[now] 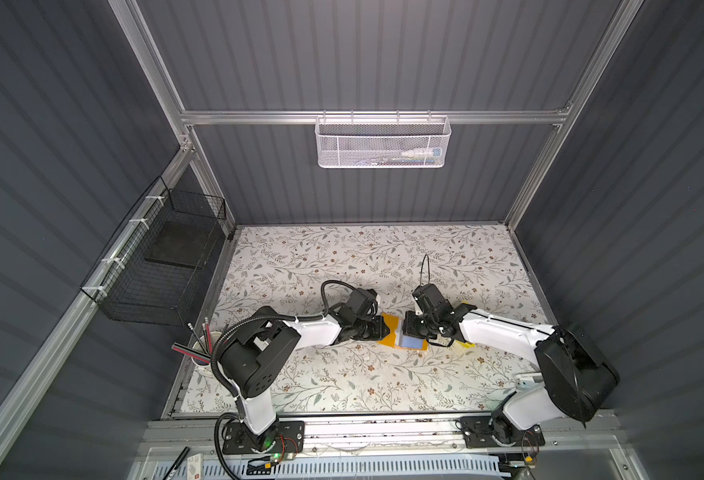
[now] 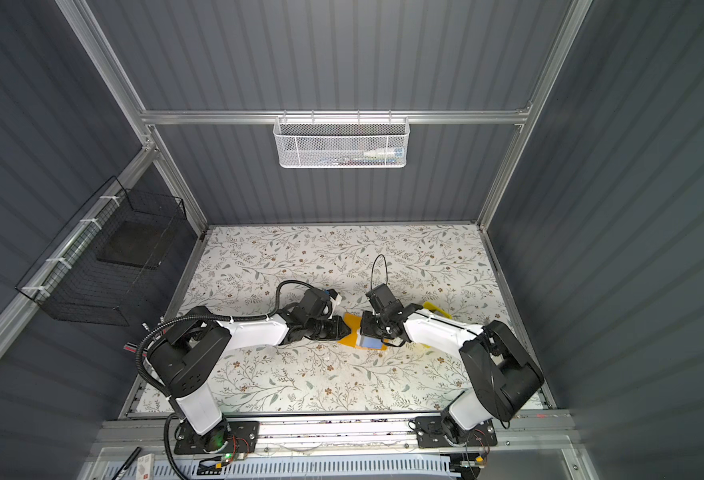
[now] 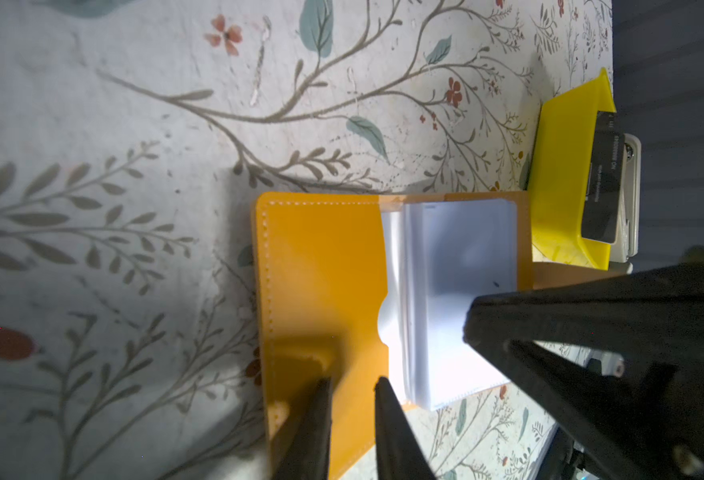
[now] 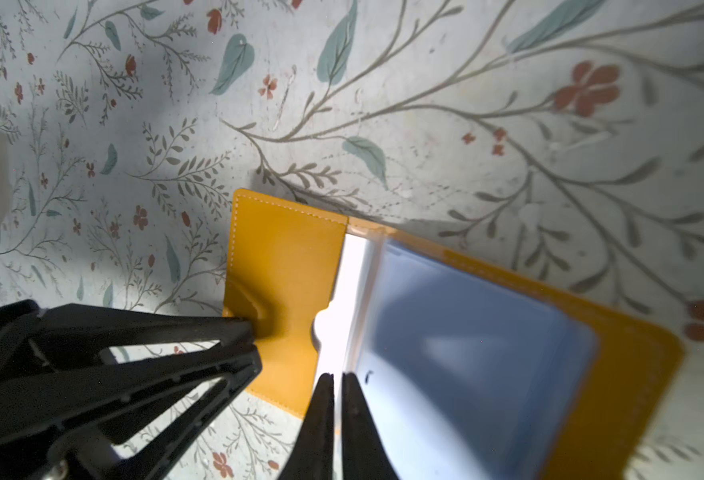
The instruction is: Put the credit cards into the card holder
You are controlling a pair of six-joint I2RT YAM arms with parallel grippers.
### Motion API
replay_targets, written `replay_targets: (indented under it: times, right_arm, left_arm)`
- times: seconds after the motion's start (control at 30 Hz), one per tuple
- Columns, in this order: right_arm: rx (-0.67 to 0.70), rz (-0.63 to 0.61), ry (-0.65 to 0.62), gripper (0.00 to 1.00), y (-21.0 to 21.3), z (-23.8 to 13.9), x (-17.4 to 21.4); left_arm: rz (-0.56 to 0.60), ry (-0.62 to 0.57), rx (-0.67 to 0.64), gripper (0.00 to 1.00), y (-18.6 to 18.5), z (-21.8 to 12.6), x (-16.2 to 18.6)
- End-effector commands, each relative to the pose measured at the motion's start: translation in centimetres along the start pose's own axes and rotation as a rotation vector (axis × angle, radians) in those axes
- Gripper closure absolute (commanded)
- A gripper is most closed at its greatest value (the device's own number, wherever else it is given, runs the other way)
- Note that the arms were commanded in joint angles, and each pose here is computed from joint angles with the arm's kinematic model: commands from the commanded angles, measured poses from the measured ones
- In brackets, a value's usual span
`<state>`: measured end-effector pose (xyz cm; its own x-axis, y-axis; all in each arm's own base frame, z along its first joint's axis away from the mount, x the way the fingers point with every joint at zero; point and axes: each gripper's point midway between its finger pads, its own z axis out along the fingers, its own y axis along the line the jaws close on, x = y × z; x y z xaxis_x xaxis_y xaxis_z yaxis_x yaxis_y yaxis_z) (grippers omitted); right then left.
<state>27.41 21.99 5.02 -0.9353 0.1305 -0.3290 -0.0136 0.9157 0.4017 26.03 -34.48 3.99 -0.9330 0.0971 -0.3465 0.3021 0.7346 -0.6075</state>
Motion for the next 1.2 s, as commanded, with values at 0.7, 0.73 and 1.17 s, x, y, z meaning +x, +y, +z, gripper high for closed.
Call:
replay_targets:
  times: [0.7, 0.73, 1.17]
  right_arm:
    - [0.209, 0.049, 0.062, 0.64, -6.3, -0.9, 2.0]
    - [0.200, 0.055, 0.070, 0.64, -6.3, -0.8, 2.2]
    - [0.041, 0.042, 0.092, 0.68, -3.6, 1.3, 1.7]
  left_arm:
    - [-0.064, 0.016, -0.010, 0.79, 1.4, -0.8, 2.4]
    - [-0.064, 0.015, -0.012, 0.79, 1.5, -1.0, 2.4]
    - [-0.076, 0.010, -0.055, 0.79, 2.4, -2.5, 3.4]
